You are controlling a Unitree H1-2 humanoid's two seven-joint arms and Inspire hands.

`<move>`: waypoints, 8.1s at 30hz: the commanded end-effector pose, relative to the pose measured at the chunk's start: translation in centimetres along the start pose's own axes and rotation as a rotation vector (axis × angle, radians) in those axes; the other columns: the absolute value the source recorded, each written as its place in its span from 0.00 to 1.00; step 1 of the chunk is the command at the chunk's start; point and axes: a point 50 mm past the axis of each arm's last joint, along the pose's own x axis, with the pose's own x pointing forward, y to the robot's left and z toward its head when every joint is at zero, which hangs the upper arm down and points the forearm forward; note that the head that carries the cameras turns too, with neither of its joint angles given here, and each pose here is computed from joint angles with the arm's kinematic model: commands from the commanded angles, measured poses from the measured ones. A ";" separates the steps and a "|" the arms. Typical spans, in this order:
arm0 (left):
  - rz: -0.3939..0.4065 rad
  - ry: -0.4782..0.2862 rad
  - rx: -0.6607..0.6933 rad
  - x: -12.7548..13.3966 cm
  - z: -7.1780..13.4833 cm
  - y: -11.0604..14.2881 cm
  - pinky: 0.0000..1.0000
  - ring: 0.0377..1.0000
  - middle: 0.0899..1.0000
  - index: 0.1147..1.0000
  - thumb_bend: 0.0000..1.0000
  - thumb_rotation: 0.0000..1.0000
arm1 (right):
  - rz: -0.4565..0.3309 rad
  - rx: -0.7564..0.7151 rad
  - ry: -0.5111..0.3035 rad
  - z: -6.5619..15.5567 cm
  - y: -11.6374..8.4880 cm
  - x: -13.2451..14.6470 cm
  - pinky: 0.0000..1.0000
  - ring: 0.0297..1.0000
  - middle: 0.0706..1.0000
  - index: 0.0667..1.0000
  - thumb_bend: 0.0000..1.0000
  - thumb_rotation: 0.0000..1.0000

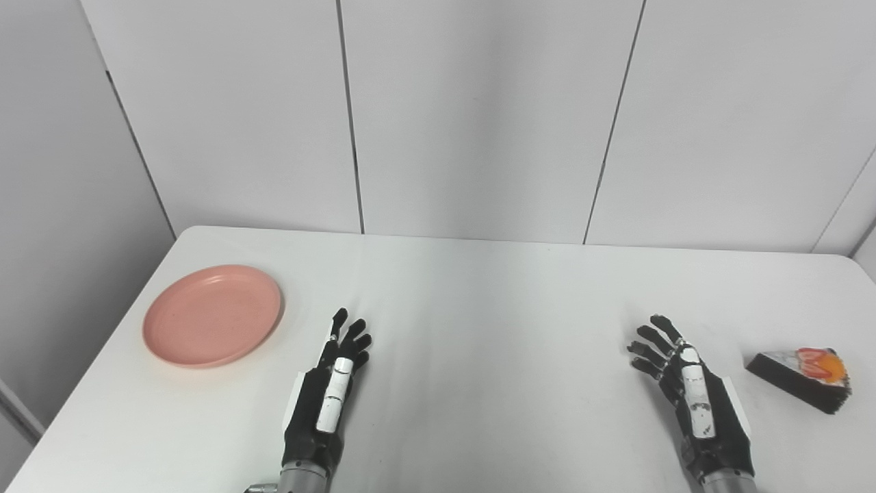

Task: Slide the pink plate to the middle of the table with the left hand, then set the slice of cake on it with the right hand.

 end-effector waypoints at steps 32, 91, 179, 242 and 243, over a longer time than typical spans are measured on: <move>0.063 -0.411 -0.055 5.6 8.8 3.4 0.91 0.90 0.91 0.98 0.71 0.95 | -0.012 -0.005 0.101 -7.4 0.6 -3.7 0.76 0.76 0.77 0.82 0.91 0.97; 0.572 -0.097 0.472 12.6 10.4 31.4 0.72 0.74 0.69 0.65 0.82 0.92 | -0.020 -0.019 0.109 -7.2 -0.6 -4.2 0.74 0.75 0.76 0.82 0.90 0.97; -0.017 -0.039 0.244 15.3 -0.1 7.4 0.78 0.79 0.78 0.73 0.66 0.92 | -0.004 -0.035 0.098 -4.9 2.9 -3.9 0.71 0.75 0.77 0.84 0.87 1.00; -0.218 0.052 0.056 14.5 -0.1 -3.7 0.80 0.82 0.79 0.69 0.73 0.90 | -0.105 -0.148 -0.024 0.8 9.3 -2.9 0.68 0.74 0.77 0.85 0.72 1.00; -0.218 0.054 0.052 14.5 -0.1 -3.7 0.80 0.82 0.79 0.68 0.73 0.90 | -0.117 -0.154 -0.033 1.1 9.0 -2.9 0.67 0.73 0.76 0.85 0.71 1.00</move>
